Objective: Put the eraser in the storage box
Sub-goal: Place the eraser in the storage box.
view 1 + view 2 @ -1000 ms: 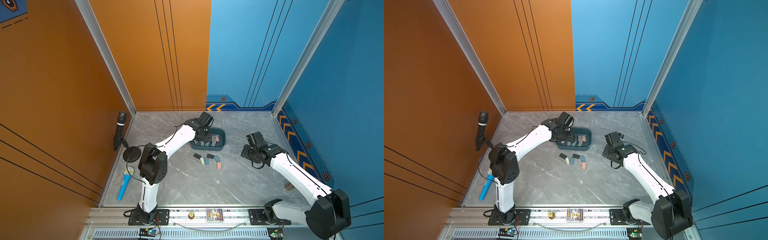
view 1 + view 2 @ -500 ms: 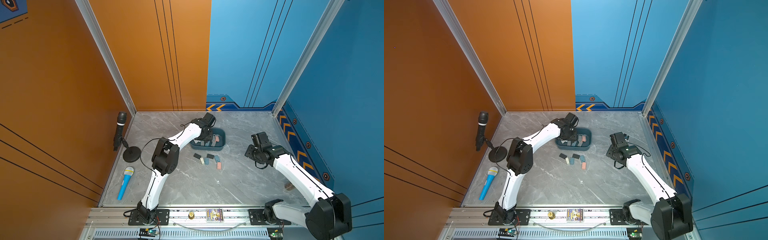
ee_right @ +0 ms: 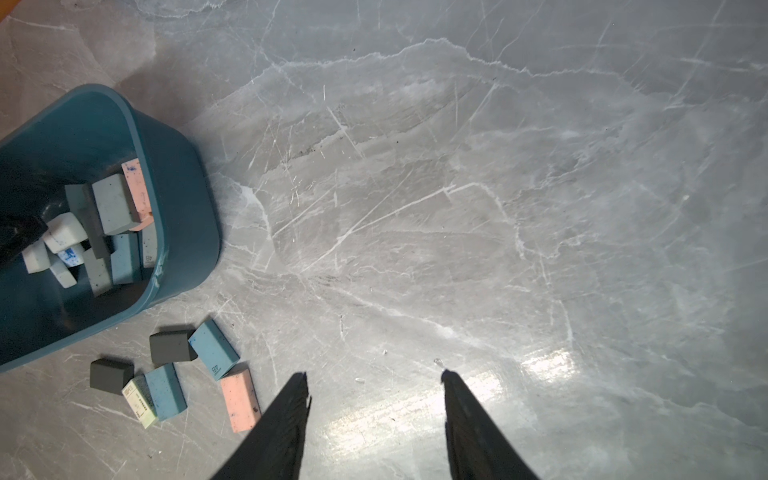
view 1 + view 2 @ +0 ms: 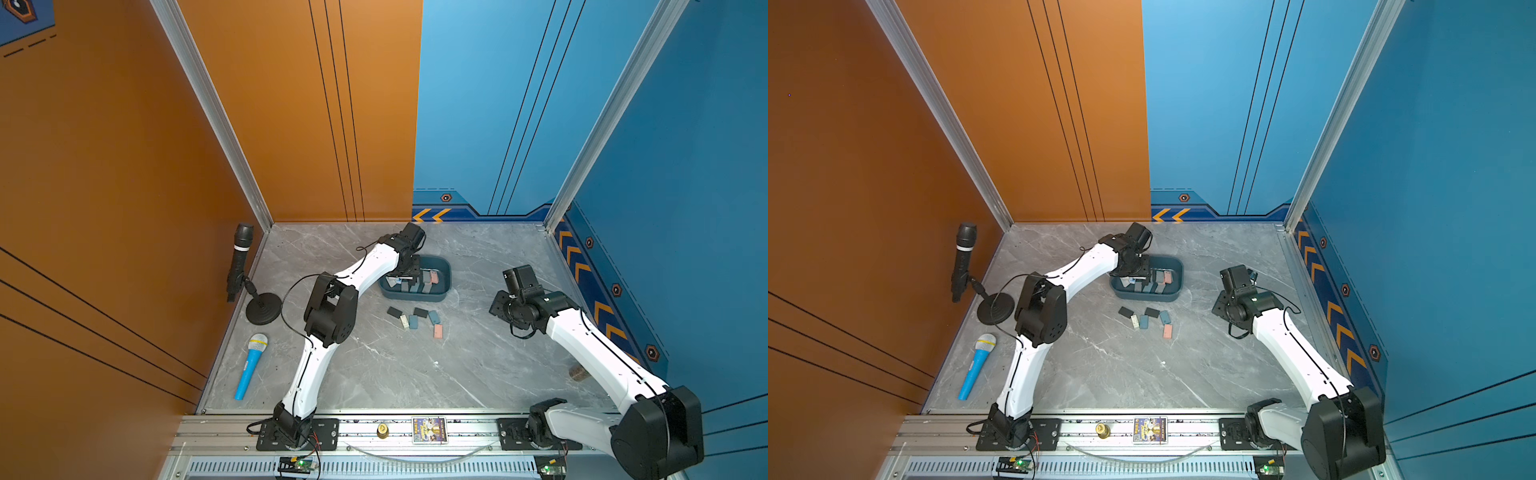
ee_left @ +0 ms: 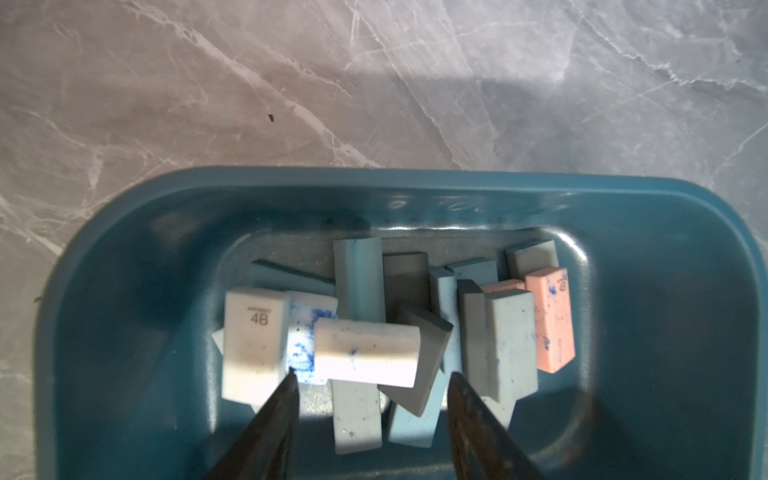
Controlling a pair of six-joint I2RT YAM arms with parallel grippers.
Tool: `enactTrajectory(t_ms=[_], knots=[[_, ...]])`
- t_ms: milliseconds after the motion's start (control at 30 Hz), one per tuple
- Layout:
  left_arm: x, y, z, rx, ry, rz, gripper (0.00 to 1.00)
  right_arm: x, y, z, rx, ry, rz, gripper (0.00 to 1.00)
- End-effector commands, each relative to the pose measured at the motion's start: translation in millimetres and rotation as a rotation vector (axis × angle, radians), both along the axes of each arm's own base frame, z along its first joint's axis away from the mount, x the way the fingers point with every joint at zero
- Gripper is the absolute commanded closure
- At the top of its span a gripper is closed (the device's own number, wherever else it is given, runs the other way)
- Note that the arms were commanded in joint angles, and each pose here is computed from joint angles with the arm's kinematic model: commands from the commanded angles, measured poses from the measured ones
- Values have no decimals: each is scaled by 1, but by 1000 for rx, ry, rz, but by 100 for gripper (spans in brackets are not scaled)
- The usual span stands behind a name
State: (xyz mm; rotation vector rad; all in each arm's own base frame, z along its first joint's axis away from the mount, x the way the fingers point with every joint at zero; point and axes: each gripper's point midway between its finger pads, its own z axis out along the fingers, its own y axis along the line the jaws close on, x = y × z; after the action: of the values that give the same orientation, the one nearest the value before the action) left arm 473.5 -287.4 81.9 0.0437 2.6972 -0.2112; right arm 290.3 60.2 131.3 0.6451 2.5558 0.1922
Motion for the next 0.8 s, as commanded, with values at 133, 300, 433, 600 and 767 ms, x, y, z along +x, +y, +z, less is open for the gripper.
enactTrajectory(t_ms=[133, 300, 433, 600, 767], knots=[[2, 8, 21, 8, -38, 17, 41, -7, 15, 1, 33, -5, 27, 46], [-3, 11, 60, -4, -106, 9, 41, -6, 42, -5, 43, -3, 81, 46], [-15, 14, 96, -4, -197, -10, 41, -5, 68, -14, 44, 11, 134, 46], [-37, 21, 128, -72, -273, -28, 42, -2, 103, -24, 36, 41, 214, 45], [-64, 32, 146, -129, -315, -42, 42, -1, 133, -33, 25, 65, 280, 44]])
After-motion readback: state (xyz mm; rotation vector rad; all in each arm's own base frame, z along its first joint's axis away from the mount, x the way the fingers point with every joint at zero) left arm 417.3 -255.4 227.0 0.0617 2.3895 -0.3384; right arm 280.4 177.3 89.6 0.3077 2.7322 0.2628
